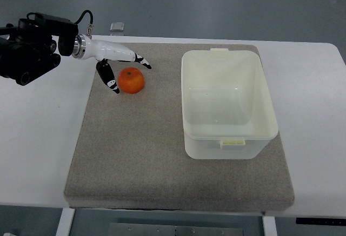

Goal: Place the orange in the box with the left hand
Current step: 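Lower the left hand around the orange and close the fingers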

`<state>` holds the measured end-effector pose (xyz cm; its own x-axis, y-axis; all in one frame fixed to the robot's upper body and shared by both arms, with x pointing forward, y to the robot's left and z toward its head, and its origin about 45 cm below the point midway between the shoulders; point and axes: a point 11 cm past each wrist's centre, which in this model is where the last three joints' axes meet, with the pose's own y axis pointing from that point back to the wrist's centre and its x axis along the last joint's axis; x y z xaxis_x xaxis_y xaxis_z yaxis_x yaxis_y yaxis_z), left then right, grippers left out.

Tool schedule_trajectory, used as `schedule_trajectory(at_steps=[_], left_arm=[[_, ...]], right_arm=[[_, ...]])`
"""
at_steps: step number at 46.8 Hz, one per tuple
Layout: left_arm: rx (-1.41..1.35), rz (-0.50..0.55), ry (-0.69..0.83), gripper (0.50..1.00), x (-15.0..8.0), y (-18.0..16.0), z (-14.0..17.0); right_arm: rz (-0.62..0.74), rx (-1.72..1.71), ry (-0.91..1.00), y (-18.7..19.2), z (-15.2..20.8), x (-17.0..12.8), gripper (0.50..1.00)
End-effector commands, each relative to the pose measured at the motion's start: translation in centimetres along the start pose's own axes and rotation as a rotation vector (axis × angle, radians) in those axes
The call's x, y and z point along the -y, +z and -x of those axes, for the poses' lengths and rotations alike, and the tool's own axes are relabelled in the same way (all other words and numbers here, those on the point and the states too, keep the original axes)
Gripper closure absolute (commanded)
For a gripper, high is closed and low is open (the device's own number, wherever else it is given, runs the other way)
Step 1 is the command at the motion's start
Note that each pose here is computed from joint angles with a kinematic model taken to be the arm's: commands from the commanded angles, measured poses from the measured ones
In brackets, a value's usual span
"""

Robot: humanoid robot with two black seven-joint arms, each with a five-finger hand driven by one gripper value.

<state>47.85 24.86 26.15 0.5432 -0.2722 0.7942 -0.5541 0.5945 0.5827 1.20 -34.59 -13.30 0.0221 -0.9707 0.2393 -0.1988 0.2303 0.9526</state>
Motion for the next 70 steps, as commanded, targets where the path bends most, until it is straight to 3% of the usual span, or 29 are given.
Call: schedule_trajectory(at_steps=[1,11,38,54,61,70], left_arm=[[0.000,-0.001,0.000,0.544,0.1,0.0,0.2],[-0.011,-0.002,-0.007,0.516,0.2,-0.2,1.1],[-0.012,0.003,-0.007,0.521,0.3,-0.1,1.2],[-0.011,0.003,-0.009,0.630,0.4,-0.1,1.3],[-0.011,0.004,-0.011,0.641,0.4,-0.1,1.4],[-0.009,0.012,-0.015,0.724,0.7,0.3,1.4]], right_arm=[[-0.001,0.000,0.000,0.0,0.0,0.0,0.574],[0.001,0.001,0.000,0.0,0.0,0.0,0.574],[0.001,0.001,0.000,0.0,0.0,0.0,0.574],[0.001,0.001,0.000,0.0,0.0,0.0,0.574],[0.001,0.001,0.000,0.0,0.0,0.0,0.574],[-0.001,0.001,0.000,0.0,0.0,0.0,0.574]])
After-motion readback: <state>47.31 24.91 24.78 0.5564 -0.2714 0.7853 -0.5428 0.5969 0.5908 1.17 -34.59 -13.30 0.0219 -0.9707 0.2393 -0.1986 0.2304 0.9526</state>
